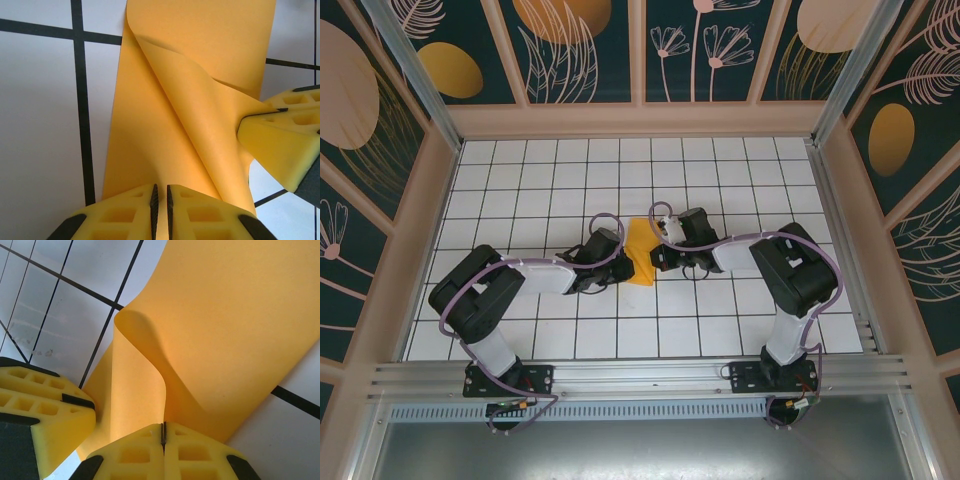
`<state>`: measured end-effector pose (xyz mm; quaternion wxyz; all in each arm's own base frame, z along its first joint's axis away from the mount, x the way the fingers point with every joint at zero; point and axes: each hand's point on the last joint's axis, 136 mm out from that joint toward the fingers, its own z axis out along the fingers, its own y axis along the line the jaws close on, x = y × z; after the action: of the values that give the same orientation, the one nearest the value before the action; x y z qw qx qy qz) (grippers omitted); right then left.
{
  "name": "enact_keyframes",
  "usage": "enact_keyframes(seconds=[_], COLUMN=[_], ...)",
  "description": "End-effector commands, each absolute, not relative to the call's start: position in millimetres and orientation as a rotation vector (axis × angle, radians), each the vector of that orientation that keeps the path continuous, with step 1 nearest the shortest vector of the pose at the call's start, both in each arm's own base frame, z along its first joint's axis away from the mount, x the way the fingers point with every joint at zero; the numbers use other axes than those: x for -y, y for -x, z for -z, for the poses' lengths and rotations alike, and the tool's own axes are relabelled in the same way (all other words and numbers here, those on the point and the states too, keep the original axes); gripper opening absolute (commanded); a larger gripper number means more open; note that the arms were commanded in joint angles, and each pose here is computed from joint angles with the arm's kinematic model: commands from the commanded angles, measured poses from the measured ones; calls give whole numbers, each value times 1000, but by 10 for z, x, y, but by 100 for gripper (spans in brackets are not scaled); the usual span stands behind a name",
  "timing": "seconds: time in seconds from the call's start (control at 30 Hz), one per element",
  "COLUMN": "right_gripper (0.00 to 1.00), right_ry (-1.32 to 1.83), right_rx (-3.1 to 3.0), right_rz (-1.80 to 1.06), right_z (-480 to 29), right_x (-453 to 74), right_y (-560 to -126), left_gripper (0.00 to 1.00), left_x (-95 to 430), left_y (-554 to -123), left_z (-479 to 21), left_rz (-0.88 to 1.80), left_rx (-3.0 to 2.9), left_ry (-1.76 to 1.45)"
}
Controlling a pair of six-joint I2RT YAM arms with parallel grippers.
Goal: Fold a paper plane with a square sheet of paper (pick it up from the middle)
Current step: Fold the triangle a second time at the center of the table.
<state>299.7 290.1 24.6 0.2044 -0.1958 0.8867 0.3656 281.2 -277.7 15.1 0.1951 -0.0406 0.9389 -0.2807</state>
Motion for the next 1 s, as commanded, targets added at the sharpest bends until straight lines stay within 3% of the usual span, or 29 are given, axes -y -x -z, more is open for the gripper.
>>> enact_keyframes(seconds=[0.0,0.67,0.87,0.97], right_gripper=[5,5,5,5], right_ry=[576,572,573,573], right_rx=[-2453,-2509,-2521,-2524], right_rz=[-1022,-986,-974,-968], right_z=[-301,-98,-59,-48], right_x=[-2918,-2868,-2849,-2839], right_y=[-3060,-3027,-3017,-3011], left_gripper=[18,19,22,16], left_x=[2648,2669,2629,2641], left_y=[-2745,-2771,-2900,-2973], left_z=[-22,-81,-429,-718], left_rz=[703,717,727,801], left_rx=[-2688,-2671,-2563,-2468], left_ry=[109,104,169,208])
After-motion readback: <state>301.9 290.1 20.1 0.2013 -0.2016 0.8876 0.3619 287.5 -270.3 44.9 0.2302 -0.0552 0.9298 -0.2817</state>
